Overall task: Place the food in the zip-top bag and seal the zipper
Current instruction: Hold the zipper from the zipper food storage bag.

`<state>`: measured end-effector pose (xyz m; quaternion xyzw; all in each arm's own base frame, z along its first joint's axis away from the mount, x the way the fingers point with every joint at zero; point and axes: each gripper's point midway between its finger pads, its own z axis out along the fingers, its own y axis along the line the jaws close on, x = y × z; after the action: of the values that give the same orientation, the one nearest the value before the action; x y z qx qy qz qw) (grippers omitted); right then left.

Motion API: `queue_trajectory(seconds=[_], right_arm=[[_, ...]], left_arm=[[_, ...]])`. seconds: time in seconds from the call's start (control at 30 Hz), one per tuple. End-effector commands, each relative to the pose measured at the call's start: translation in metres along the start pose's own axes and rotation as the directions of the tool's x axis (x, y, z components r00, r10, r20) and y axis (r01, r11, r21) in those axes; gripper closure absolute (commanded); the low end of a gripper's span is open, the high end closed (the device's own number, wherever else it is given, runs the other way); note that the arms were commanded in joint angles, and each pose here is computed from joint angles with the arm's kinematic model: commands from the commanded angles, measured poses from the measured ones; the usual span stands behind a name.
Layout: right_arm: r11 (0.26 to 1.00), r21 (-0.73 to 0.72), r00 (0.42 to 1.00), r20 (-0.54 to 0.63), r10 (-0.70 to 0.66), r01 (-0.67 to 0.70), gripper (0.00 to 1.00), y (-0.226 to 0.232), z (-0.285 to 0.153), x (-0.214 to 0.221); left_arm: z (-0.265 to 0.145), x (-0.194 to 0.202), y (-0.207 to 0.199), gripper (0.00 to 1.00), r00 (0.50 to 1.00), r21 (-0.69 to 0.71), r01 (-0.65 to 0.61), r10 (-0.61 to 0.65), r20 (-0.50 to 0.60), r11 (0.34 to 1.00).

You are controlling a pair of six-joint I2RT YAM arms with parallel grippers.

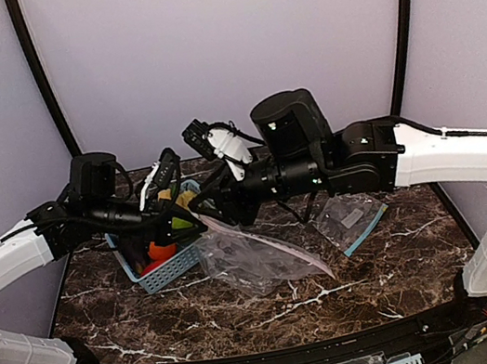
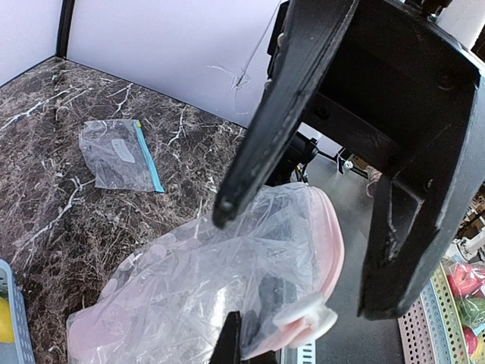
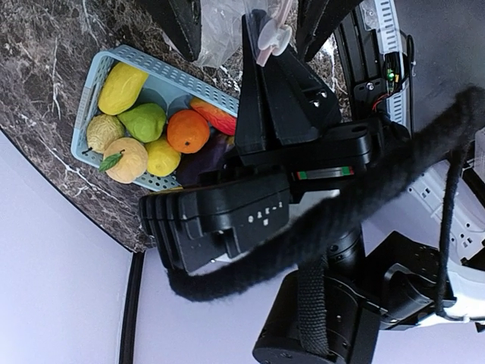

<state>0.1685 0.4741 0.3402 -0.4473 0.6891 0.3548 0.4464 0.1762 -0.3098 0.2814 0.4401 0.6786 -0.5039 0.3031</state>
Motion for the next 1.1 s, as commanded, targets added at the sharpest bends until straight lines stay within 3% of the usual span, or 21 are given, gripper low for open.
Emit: queue_trajectory(seconds=[0.0, 0.53, 0.8, 1.07], right_arm=[[0.998, 0.069, 1.000, -0.005, -0.012, 0.012, 0.60, -0.006, 0.005, -0.002], [0.996, 0.083, 1.000, -0.002, -0.016, 0.016, 0.63, 0.010, 0.005, 0.000], [0.995, 0.101, 1.000, -0.016, -0.024, 0.025, 0.78, 0.008, 0.009, 0.004], [0.994, 0.098, 0.999, -0.035, -0.033, 0.037, 0.75, 0.011, 0.012, 0.009]], left_arm=[[-0.003, -0.010, -0.005, 0.99, 1.000, -0.003, -0.019, 0.019, 0.020, 1.000], [-0.003, -0.012, -0.002, 0.99, 1.000, -0.024, -0.012, 0.013, 0.027, 1.000], [-0.003, -0.012, -0.002, 0.99, 1.000, -0.023, -0.003, 0.004, 0.027, 1.000], [-0.004, -0.012, -0.002, 0.99, 1.000, -0.025, -0.003, 0.004, 0.027, 1.000]])
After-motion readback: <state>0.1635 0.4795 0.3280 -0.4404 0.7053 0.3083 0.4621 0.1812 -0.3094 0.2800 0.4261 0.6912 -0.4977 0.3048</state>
